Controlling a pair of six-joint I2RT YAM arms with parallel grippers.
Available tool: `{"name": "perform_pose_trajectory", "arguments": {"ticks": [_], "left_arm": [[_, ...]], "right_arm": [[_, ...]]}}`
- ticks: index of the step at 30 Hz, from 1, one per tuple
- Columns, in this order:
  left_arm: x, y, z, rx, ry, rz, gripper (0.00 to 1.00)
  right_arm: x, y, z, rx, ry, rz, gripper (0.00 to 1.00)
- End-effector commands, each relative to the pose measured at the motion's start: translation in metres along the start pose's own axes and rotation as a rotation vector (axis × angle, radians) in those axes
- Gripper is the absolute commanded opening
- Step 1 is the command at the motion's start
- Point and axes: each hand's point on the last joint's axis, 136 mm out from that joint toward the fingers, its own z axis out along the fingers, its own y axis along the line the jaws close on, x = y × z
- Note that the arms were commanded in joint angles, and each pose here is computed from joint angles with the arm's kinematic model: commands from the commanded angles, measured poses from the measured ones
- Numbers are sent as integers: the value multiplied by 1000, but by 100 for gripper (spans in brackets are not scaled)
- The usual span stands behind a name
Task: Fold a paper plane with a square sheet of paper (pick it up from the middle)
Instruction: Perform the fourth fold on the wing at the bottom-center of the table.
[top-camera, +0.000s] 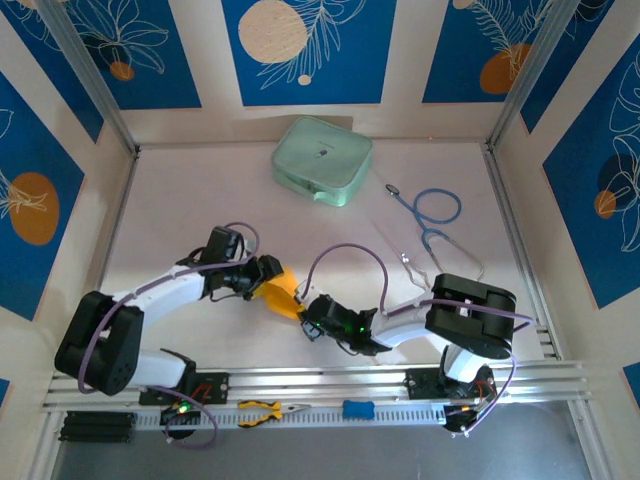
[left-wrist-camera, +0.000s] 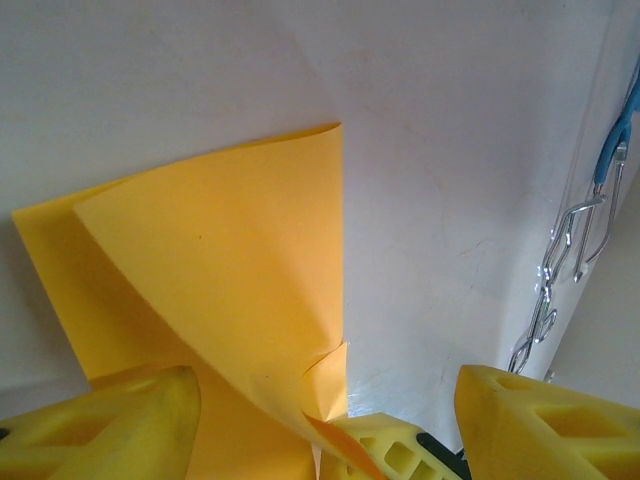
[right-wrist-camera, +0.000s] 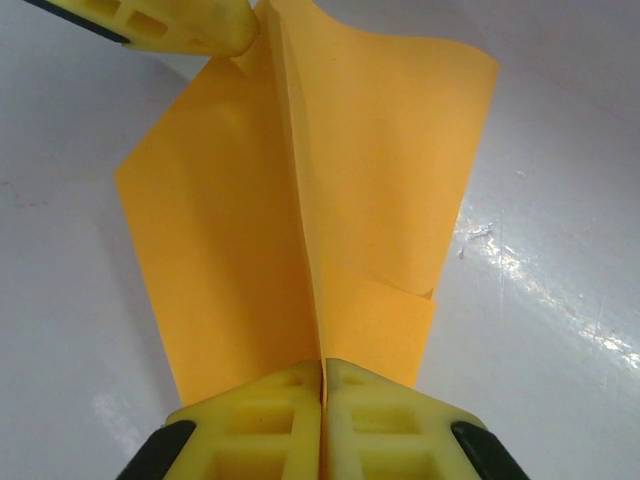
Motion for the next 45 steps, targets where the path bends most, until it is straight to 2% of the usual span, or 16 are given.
{"name": "perform_pose_trajectory", "arguments": {"ticks": [1, 8, 18, 27, 35, 42, 45], "left_arm": [[1, -10, 4, 21, 35, 15, 66], [1, -3, 12, -1, 57, 8, 54], [2, -4, 11, 9, 58, 1, 12], [2, -6, 6, 12, 46, -7, 2], [1, -6, 3, 5, 30, -36, 1], [1, -5, 4, 0, 31, -50, 0], [1, -5, 4, 0, 32, -50, 0]], "right_arm": [[-4, 1, -2, 4, -30, -14, 10], [-5, 5, -3, -16, -32, -17, 13], [-3, 10, -5, -29, 46, -39, 23], [-8, 10, -4, 53, 87, -109, 29], [-9, 9, -5, 144, 114, -176, 30], [-4, 8, -5, 158, 145, -188, 31], [0, 8, -5, 157, 155, -201, 37]]}}
